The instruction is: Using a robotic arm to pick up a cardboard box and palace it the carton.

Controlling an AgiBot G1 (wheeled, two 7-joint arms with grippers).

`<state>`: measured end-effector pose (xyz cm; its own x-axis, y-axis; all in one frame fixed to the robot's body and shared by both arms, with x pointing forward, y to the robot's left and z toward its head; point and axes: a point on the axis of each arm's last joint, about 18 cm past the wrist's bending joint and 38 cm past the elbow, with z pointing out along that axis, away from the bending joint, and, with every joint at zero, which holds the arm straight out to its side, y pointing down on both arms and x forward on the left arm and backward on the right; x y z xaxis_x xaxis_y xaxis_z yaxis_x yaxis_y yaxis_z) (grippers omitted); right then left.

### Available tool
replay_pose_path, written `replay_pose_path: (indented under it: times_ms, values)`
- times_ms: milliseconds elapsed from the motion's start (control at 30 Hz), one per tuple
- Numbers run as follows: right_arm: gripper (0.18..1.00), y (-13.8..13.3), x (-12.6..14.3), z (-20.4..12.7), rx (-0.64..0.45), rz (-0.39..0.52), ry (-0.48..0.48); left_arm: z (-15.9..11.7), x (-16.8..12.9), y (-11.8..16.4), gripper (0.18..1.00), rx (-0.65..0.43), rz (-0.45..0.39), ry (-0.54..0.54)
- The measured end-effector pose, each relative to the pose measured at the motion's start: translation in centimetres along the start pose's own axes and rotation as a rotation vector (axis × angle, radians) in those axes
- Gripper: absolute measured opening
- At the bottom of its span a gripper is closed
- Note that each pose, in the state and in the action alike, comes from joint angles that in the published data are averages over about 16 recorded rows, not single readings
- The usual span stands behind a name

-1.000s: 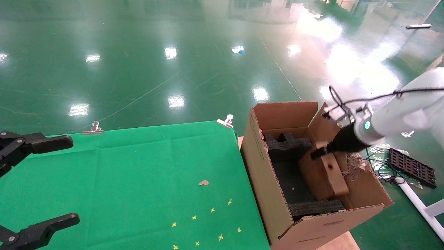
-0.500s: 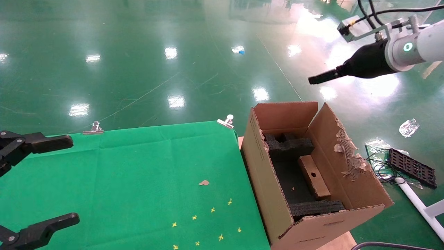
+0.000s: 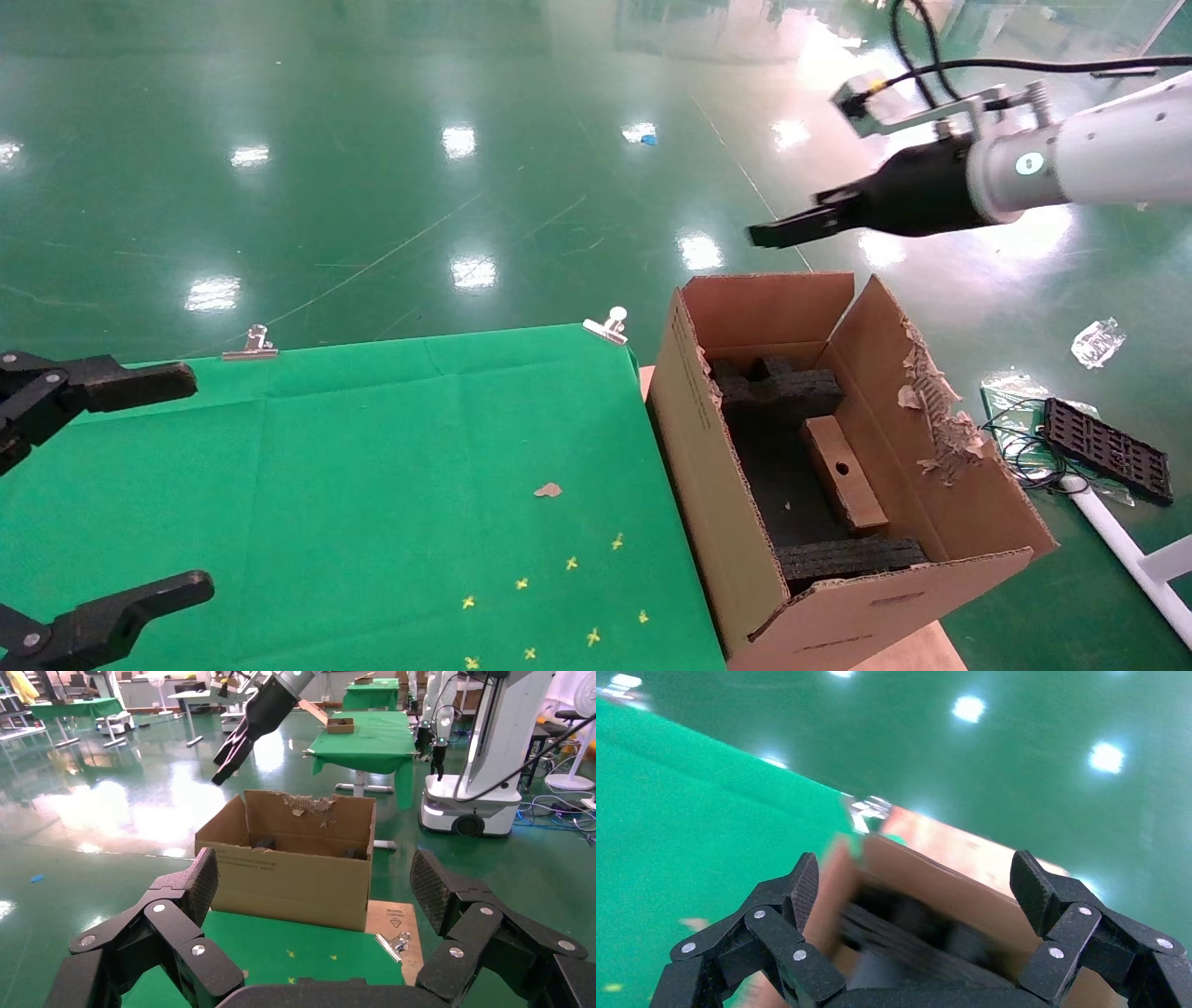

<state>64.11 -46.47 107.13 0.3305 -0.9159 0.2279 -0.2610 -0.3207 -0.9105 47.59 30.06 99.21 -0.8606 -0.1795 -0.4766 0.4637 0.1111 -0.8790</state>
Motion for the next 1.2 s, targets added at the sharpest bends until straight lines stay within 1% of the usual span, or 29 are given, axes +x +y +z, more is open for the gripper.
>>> replay_pose_path:
  times_ms: [267, 567, 867, 1200]
  values:
    - [1.000, 0.9, -4.8, 1.9, 0.067, -0.047, -0.198, 0.0, 0.0, 0.0, 1.001, 0.000, 0.000, 0.000]
    - [1.000, 1.9, -9.7, 2.3, 0.164, -0.103, -0.397, 0.0, 0.0, 0.0, 1.001, 0.000, 0.000, 0.000]
    - [1.000, 2.8, -13.9, 1.0, 0.285, -0.168, -0.572, 0.0, 0.0, 0.0, 1.001, 0.000, 0.000, 0.000]
    - [1.000, 4.0, -17.8, -1.9, 0.439, -0.255, -0.733, 0.0, 0.0, 0.0, 1.001, 0.000, 0.000, 0.000]
